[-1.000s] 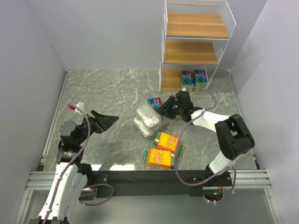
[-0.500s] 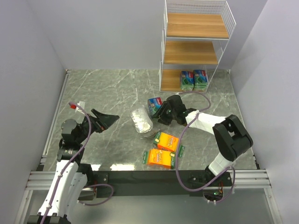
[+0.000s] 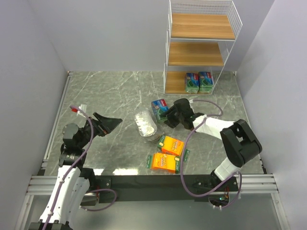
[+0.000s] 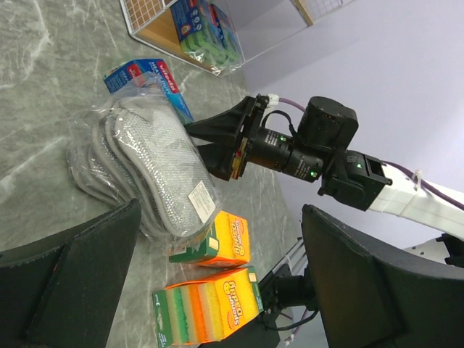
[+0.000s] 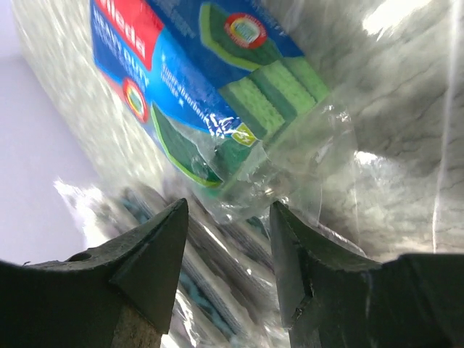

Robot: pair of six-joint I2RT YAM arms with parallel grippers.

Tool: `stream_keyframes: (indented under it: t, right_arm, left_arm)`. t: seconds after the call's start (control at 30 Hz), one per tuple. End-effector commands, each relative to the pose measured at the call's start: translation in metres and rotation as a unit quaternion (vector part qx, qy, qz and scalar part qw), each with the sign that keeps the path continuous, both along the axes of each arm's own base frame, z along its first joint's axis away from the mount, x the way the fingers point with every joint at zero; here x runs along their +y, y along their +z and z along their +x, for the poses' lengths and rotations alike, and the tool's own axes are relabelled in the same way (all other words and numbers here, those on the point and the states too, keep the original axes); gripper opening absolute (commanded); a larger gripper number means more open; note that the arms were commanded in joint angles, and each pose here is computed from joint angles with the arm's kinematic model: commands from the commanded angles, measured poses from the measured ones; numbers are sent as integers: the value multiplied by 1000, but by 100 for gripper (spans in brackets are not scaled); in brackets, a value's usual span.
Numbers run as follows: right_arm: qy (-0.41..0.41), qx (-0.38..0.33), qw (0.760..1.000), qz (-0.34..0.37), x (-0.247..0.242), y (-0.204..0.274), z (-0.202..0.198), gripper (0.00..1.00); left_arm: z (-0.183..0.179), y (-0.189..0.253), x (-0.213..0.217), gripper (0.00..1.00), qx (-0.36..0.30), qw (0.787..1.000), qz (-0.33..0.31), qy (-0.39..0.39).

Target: Place and organize the cleaning sponges onto the shelf

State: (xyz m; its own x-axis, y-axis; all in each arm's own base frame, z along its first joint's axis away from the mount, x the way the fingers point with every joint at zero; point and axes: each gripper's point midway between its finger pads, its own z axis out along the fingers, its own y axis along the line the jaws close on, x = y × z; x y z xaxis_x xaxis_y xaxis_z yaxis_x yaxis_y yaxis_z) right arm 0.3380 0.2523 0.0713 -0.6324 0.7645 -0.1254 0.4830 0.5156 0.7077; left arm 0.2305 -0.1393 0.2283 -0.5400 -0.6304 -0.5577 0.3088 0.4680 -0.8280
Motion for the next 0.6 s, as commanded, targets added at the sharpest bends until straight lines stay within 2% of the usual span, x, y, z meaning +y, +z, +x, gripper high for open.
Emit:
stream_keyframes:
  t: [0.0,0.2,0.4,0.57]
  right_arm:
    - [-69,-21,997,14,-12,14,20,56]
    - [-91,-7,996,9,-17,1,30,55]
    - [-94,8,996,1,-16,-17,43,47]
    - [-103,9,995,2,-21,-27,49,14]
  left_arm:
    - [-3,1,-1,99,-10,1000,1,-3]
    - [-5,0,0,99,-10,1000,4,0]
    - [-6,1,1,100,-11,1000,8,1]
    - [-7,2,1,99,-12,1000,10,3]
